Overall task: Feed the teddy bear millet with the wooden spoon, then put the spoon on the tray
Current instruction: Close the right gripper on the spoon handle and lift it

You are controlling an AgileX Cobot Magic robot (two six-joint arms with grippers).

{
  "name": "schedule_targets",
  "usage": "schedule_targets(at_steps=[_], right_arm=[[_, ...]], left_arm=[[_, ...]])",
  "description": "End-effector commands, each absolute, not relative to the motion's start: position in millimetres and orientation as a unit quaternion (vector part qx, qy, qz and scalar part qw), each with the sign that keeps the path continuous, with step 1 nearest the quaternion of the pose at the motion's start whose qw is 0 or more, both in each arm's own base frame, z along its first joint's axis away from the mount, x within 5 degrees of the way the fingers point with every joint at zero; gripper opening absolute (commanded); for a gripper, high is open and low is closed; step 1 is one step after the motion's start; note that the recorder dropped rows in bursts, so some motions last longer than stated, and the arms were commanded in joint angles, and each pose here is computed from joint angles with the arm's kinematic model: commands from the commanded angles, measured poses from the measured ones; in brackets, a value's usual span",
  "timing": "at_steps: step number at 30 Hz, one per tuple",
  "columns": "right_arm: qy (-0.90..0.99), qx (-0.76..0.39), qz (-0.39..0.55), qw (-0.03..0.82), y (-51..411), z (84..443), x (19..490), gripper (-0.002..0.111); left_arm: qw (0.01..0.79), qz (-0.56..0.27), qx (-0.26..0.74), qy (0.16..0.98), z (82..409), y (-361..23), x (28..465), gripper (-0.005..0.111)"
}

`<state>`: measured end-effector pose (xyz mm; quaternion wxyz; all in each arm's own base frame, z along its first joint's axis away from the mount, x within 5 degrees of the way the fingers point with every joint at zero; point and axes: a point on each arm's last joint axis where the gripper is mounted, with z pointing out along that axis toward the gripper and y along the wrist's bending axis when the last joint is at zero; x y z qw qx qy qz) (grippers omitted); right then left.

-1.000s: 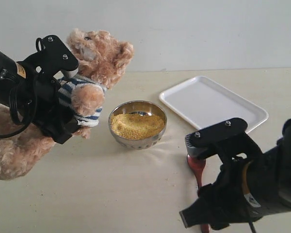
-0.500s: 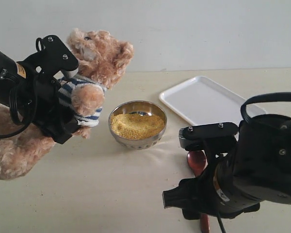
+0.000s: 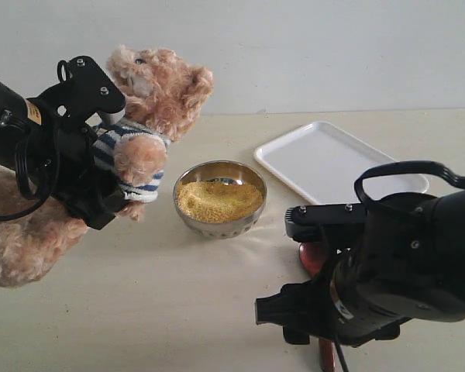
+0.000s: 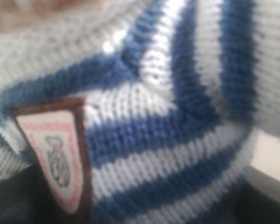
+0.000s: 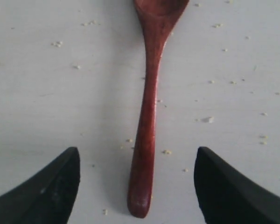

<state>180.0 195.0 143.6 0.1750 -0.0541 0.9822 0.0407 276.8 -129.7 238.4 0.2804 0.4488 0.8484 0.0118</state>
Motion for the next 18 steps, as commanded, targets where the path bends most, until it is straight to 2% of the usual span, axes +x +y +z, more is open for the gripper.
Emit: schedule_targets(at_steps=[1,18], right_arm=[[0.983,-0.059,0.036,0.171,196.7,135.7,183.8,0.067],[0.983,-0.064,0.041,0.166,201.8,119.3,186.1,0.067]], left_arm=[[0.302,0.009,0.445,0.843,245.1,-132.0,277.4,0.005],[0.301,0.009,0.446,0.843,245.0,-132.0,277.3,0.005]])
